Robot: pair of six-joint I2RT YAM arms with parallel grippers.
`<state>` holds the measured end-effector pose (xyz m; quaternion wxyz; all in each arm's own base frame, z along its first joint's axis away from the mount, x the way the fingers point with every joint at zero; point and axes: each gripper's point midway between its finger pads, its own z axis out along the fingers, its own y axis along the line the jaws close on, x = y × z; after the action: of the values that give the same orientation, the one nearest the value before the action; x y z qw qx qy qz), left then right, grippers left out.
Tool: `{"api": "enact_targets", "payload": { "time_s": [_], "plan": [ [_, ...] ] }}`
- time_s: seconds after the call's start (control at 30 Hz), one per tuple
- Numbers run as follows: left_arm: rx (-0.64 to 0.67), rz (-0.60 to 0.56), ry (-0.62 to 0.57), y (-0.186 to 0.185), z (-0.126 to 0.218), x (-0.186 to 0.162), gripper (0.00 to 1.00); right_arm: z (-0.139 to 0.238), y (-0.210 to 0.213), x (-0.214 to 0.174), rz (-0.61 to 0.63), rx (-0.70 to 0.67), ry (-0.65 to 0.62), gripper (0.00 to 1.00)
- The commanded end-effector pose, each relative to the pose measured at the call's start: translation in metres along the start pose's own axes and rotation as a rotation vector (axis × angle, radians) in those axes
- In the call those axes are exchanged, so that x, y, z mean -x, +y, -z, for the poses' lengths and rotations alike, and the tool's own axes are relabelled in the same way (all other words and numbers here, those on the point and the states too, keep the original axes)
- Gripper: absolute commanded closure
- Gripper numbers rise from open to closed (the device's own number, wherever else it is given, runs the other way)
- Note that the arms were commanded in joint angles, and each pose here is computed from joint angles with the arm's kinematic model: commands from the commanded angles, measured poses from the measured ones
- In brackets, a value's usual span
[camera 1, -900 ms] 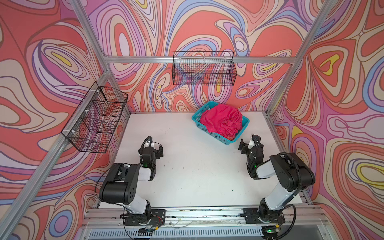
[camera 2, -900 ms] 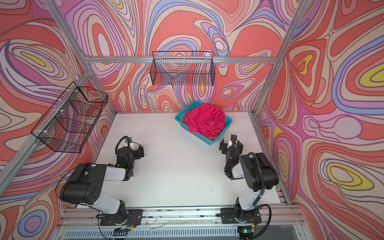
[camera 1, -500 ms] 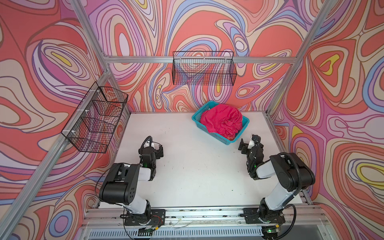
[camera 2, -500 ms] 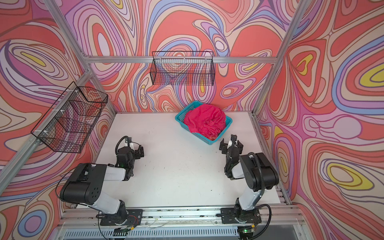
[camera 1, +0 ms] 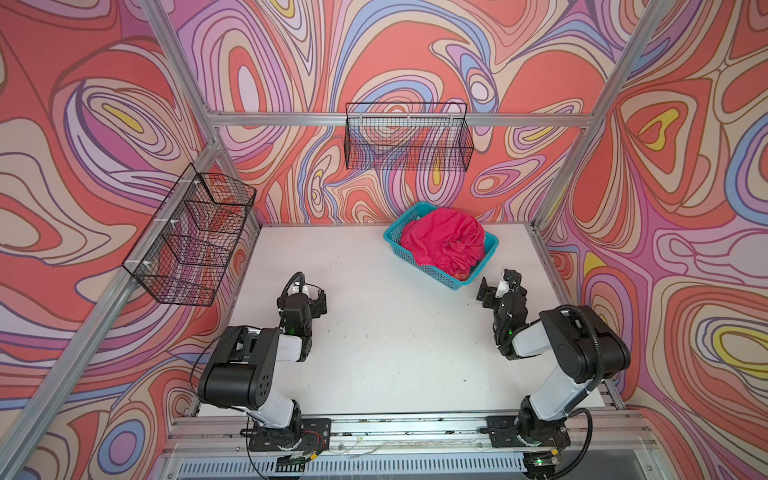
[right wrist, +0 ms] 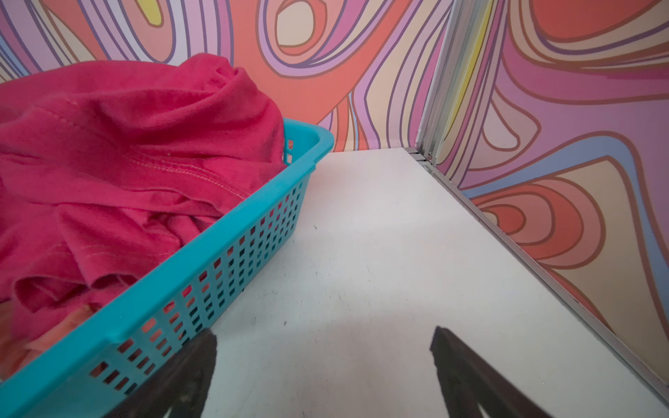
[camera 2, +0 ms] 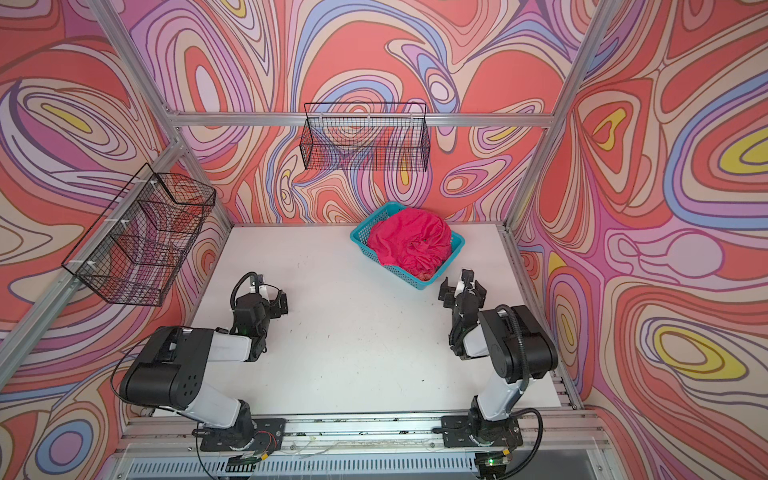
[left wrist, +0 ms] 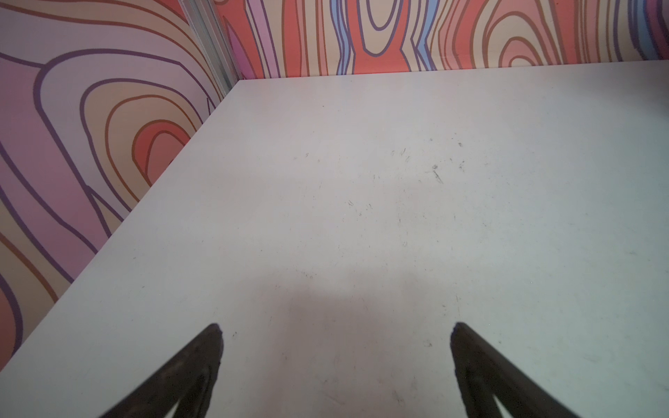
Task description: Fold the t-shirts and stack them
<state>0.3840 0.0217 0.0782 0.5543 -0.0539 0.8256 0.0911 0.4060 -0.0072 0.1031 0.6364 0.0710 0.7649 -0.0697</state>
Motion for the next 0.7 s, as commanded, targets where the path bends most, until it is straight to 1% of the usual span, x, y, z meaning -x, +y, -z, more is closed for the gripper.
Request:
{"api": "enact_targets", "payload": {
  "time_s": [0.0,0.27,0.33,0.37,0.43,0.47,0.5,0.57,0.6,0.67],
  "plan": [
    [0.011,0.024,-0.048,0.002,0.0,0.016,0.0,-0.002,-0.002,0.007,-0.01,-0.01,-0.022,0.02],
    [0.011,0.023,-0.048,0.002,0.0,0.015,0.0,-0.002,-0.002,0.008,-0.01,-0.009,-0.023,0.02],
    [0.004,0.015,-0.049,0.001,0.002,0.02,0.0,0.002,-0.012,0.016,-0.028,-0.059,-0.049,0.02],
    [-0.008,0.002,-0.019,-0.001,0.004,0.022,0.0,0.004,-0.016,0.022,-0.04,-0.082,-0.052,0.02],
    [-0.02,-0.009,0.017,-0.001,0.011,0.046,0.0,0.011,-0.023,0.041,-0.052,-0.112,-0.061,0.02],
    [-0.027,-0.017,0.017,-0.002,0.014,0.058,0.0,0.013,-0.024,0.047,-0.053,-0.117,-0.054,0.02],
    [-0.034,-0.018,-0.008,-0.003,0.017,0.076,0.0,0.017,-0.025,0.054,-0.059,-0.118,-0.045,0.02],
    [-0.064,-0.009,0.002,-0.005,0.026,0.091,0.0,0.022,-0.025,0.071,-0.077,-0.114,-0.014,0.02],
    [-0.075,0.017,-0.003,-0.006,0.031,0.101,0.0,0.024,-0.022,0.079,-0.084,-0.097,0.002,0.02],
    [-0.095,0.082,0.041,-0.008,0.038,0.105,0.0,0.026,-0.011,0.096,-0.095,-0.038,0.031,0.02]
  ]
}}
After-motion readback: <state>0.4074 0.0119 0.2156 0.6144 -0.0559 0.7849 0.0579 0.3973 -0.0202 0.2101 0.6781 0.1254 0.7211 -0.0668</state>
